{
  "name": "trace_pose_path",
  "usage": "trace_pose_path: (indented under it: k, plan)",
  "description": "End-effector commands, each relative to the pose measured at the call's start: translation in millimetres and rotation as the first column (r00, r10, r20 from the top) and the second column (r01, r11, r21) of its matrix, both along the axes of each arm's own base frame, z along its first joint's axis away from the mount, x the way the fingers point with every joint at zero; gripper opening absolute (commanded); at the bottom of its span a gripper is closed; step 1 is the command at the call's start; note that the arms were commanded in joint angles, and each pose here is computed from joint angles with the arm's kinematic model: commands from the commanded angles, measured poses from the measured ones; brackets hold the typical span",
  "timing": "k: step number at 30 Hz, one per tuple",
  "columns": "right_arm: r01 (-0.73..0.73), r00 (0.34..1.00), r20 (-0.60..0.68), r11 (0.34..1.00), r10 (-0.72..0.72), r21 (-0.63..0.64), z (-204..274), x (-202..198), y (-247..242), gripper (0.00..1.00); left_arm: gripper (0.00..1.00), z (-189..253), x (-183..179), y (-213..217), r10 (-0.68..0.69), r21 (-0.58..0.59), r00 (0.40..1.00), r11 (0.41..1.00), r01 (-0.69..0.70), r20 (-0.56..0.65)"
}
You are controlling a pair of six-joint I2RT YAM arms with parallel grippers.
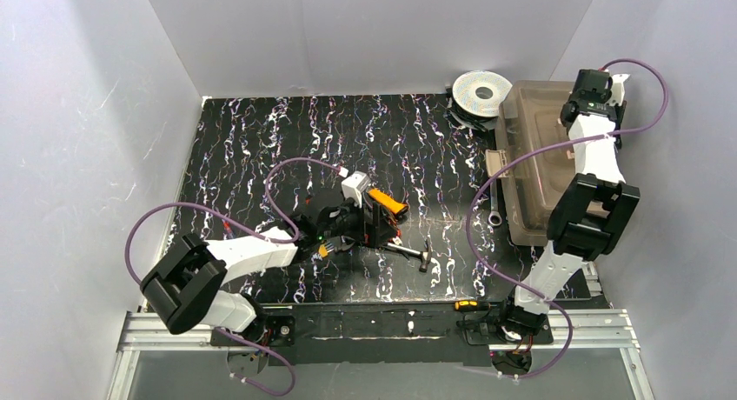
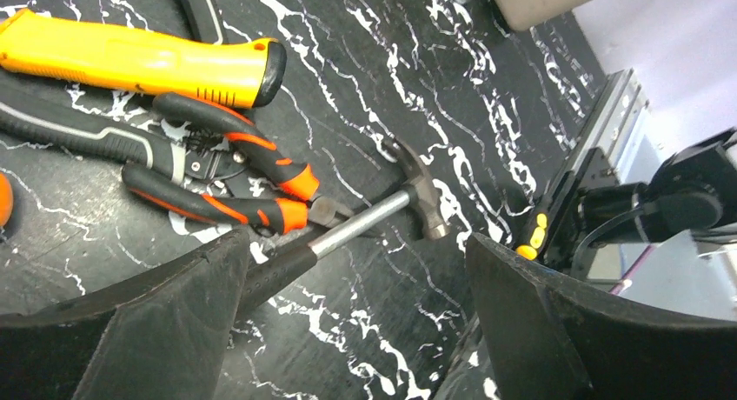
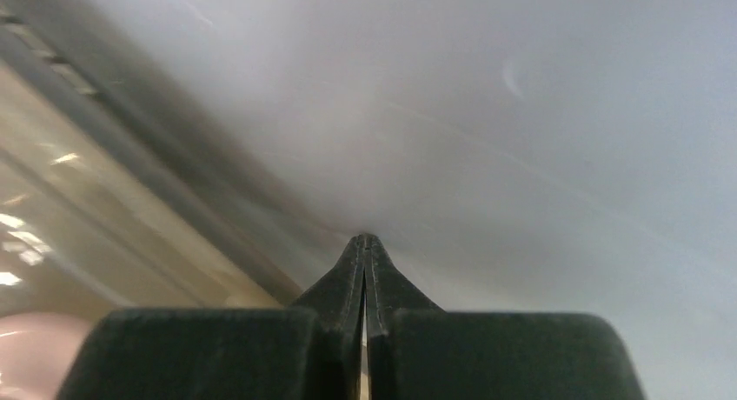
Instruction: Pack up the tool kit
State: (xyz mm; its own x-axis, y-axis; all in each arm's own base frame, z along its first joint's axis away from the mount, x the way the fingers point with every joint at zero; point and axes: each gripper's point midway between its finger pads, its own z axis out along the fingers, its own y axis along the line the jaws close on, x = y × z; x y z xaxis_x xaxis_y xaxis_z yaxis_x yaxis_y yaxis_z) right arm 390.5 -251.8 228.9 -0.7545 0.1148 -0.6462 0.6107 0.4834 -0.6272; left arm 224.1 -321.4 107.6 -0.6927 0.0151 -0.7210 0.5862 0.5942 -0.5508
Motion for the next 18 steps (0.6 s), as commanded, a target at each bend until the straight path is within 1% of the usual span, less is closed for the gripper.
trace_pose_path:
  k: [1, 4, 6, 9, 11, 15, 17, 18]
  plan:
    - [-0.193, 0.981, 0.047, 0.947, 0.187, 0.256, -25.8, 30.9, 33.2, 0.01, 0.94, -20.7, -5.9, 12.6, -0.021, 0.047, 0.996, 0.999, 0.017, 0.091]
    - [-0.297, 0.953, 0.074, 0.857, 0.294, 0.421, -44.5, 36.6, 65.1, 0.01, 0.94, -25.5, -7.8, 10.7, -0.037, 0.059, 0.997, 0.998, 0.033, 0.073]
    - [-0.385, 0.918, 0.132, 0.758, 0.375, 0.527, -48.2, 40.4, 94.1, 0.01, 0.94, -22.7, -7.1, 8.3, -0.044, 0.052, 0.995, 0.998, 0.039, 0.086]
    - [-0.473, 0.870, 0.221, 0.620, 0.441, 0.626, -47.5, 38.7, 131.3, 0.01, 0.95, -21.6, -6.0, 9.0, -0.038, 0.052, 0.995, 0.998, 0.033, 0.092]
    - [-0.504, 0.846, 0.262, 0.533, 0.464, 0.680, -53.5, 34.1, 152.5, 0.01, 0.95, -20.1, -6.2, 8.9, -0.038, 0.048, 0.995, 0.998, 0.034, 0.096]
    - [-0.456, 0.847, 0.222, 0.444, 0.484, 0.771, -74.8, 12.2, 175.7, 0.01, 0.95, -15.9, -7.6, 11.9, -0.035, 0.040, 0.993, 0.999, 0.031, 0.116]
    - [-0.436, 0.857, 0.203, 0.454, 0.475, 0.777, -82.9, 4.5, 176.0, 0.01, 0.95, -13.2, -7.1, 13.5, -0.030, 0.035, 0.991, 0.999, 0.026, 0.129]
    - [-0.433, 0.863, 0.198, 0.477, 0.465, 0.765, -82.7, 3.3, 172.4, 0.01, 0.95, -12.3, -7.2, 13.9, -0.028, 0.034, 0.991, 0.999, 0.024, 0.133]
